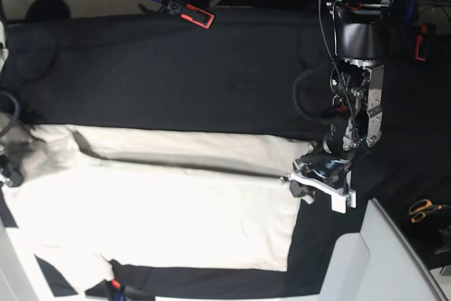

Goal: Fold the T-shirt properly
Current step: 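Drag the held hem corner across the shirt body with left gripper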

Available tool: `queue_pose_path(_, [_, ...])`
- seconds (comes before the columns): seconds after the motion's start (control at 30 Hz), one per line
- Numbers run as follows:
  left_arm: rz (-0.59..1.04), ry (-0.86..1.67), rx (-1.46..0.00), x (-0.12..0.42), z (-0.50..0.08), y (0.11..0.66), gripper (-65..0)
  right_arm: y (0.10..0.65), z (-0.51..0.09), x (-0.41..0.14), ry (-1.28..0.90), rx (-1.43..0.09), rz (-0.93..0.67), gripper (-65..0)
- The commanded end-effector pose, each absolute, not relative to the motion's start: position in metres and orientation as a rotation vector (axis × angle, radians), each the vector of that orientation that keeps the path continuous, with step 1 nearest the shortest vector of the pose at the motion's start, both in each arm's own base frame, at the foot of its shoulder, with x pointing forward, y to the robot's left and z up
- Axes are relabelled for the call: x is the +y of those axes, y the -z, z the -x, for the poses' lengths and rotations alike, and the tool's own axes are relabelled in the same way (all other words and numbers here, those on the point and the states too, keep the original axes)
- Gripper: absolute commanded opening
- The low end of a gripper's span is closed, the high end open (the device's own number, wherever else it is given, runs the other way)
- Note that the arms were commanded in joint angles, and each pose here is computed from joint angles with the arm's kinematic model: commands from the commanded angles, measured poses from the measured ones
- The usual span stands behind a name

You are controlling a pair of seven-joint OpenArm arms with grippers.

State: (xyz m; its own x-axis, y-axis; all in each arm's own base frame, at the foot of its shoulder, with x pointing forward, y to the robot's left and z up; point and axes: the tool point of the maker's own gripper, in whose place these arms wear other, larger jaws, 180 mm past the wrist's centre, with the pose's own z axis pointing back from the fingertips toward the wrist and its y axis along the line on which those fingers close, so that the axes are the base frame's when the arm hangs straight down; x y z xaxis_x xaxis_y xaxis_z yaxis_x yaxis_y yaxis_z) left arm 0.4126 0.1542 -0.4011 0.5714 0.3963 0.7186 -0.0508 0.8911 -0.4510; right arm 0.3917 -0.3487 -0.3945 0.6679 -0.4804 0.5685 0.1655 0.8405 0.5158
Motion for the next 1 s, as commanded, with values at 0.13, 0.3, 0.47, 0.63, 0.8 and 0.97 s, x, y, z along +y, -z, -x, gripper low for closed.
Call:
queue_pose_path(0.13, [0.413, -0.267, -0.996, 0.159, -0.429, 0.381, -65.0, 0.368, -0.414, -0.351, 0.300, -0.811, -0.421, -64.5])
queue_pose_path(0.3, [0.413, -0.266, -1.006, 0.160, -0.434, 0.377, -65.0, 0.367, -0.422, -0.343, 0.279, -0.839, -0.420, -64.5])
queue_pose_path(0.47, [0.399, -0.247, -1.015, 0.164, -0.437, 0.372, -65.0, 0.367, -0.427, -0.338, 0.244, -0.849, -0.401, -64.5])
queue_pose_path(0.63, [0.400, -0.247, -1.016, 0.165, -0.438, 0.371, -65.0, 0.368, -0.431, -0.332, 0.205, -0.858, -0.387, -64.5])
queue_pose_path(0.8, [0.399, -0.247, -1.015, 0.165, -0.438, 0.372, -65.0, 0.366, -0.432, -0.332, 0.209, -0.866, -0.391, -64.2])
queue_pose_path(0.97, [0.402, -0.243, -1.034, 0.164, -0.444, 0.363, -62.9, 0.356, -0.441, -0.337, 0.226, -0.944, -0.386, -51.8])
